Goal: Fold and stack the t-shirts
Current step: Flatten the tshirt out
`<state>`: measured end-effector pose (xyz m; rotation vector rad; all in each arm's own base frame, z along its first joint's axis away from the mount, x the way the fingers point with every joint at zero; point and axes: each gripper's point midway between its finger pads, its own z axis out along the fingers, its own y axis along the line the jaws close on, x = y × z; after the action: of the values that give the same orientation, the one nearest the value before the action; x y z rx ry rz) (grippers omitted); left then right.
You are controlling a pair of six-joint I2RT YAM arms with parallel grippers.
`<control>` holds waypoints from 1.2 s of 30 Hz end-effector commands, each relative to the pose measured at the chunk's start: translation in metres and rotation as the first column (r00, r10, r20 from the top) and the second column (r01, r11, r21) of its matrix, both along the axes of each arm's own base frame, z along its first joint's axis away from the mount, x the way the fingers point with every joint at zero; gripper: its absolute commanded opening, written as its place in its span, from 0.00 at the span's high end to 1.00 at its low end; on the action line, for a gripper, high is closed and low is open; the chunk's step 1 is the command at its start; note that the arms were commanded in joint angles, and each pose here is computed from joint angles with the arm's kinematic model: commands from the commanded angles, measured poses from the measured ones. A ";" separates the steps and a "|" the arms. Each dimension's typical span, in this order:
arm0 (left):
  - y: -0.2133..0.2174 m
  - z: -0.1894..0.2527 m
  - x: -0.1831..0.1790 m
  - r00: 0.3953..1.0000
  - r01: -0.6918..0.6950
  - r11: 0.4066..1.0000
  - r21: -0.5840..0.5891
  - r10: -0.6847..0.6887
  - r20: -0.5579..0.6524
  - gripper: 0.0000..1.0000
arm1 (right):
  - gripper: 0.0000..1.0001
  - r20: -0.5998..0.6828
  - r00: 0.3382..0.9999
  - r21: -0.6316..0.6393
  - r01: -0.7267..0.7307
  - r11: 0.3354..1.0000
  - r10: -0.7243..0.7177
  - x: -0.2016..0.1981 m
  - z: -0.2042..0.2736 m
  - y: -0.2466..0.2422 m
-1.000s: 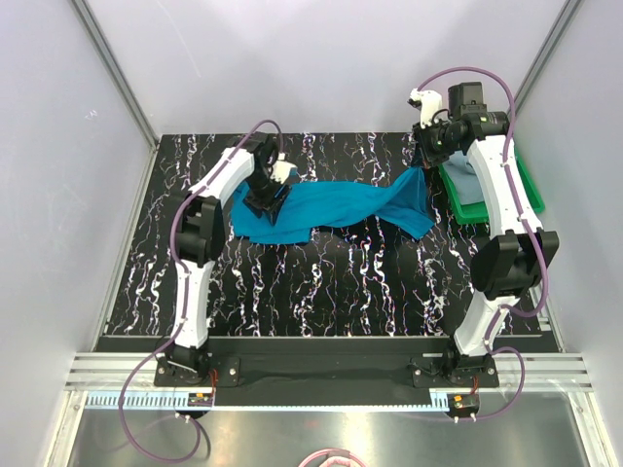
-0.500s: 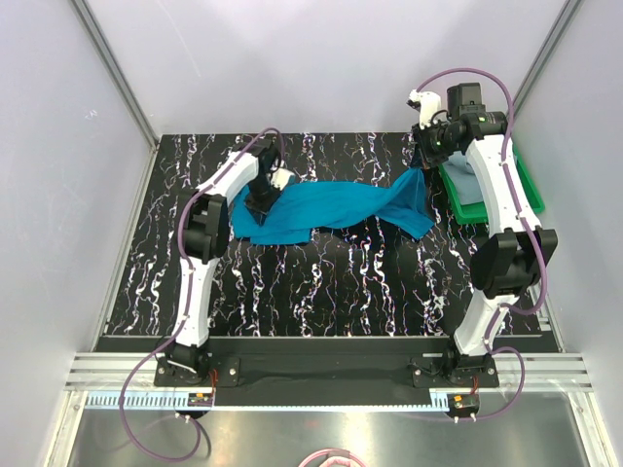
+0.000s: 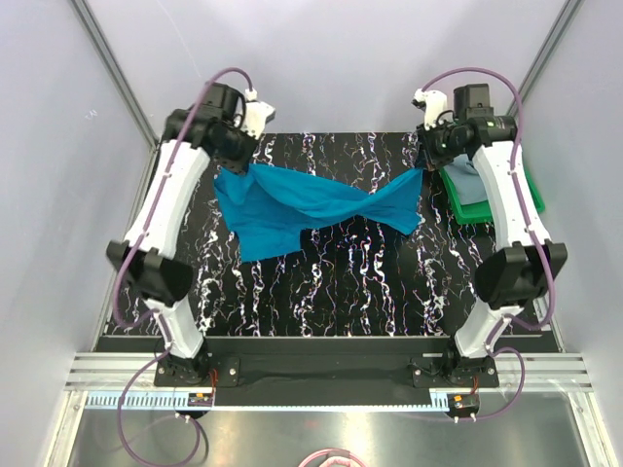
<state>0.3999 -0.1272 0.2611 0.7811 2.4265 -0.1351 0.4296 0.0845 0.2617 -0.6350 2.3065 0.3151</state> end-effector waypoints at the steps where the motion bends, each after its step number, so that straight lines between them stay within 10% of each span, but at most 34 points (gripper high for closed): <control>1: 0.005 0.022 -0.043 0.997 0.055 0.998 -0.003 -0.055 -0.052 1.00 | 1.00 0.148 0.989 0.004 0.023 1.000 -0.023 -0.019 0.056 -0.004; 7: 0.014 0.057 -0.036 0.996 0.051 0.999 0.017 -0.052 0.078 1.00 | 1.00 0.223 0.973 -0.013 0.066 0.998 -0.061 -0.022 0.074 -0.013; 15: 0.034 -0.035 0.085 0.991 -0.134 0.988 0.083 0.131 0.037 1.00 | 1.00 0.120 0.992 0.023 0.041 0.999 -0.044 0.043 0.028 0.002; 18: 0.031 -0.061 0.123 0.982 -0.178 0.980 0.090 0.171 0.075 0.80 | 1.00 0.085 0.996 0.030 0.038 0.999 -0.041 0.065 0.008 0.006; 19: 0.035 -0.066 0.130 0.977 -0.202 0.973 0.116 0.191 0.096 0.42 | 1.00 0.095 0.995 0.036 0.040 0.999 -0.043 0.070 0.010 0.007; 22: 0.027 -0.069 0.143 0.971 -0.214 0.964 0.161 0.192 0.140 0.19 | 1.00 0.075 0.997 0.049 0.031 0.998 -0.034 0.075 0.003 0.010; 29: 0.010 -0.054 0.072 0.991 -0.132 0.990 0.059 0.130 0.031 0.35 | 1.00 0.041 0.999 0.055 0.025 0.998 -0.027 0.059 -0.005 0.011; 36: 0.023 -0.081 0.085 0.986 -0.163 0.986 0.022 0.164 -0.026 0.50 | 1.00 0.025 1.000 0.063 0.014 0.998 -0.015 0.055 -0.008 0.013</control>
<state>0.4656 -0.1137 0.1957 0.6561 2.4963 -0.0159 0.4890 0.0930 0.2256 -0.5853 2.3360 0.3531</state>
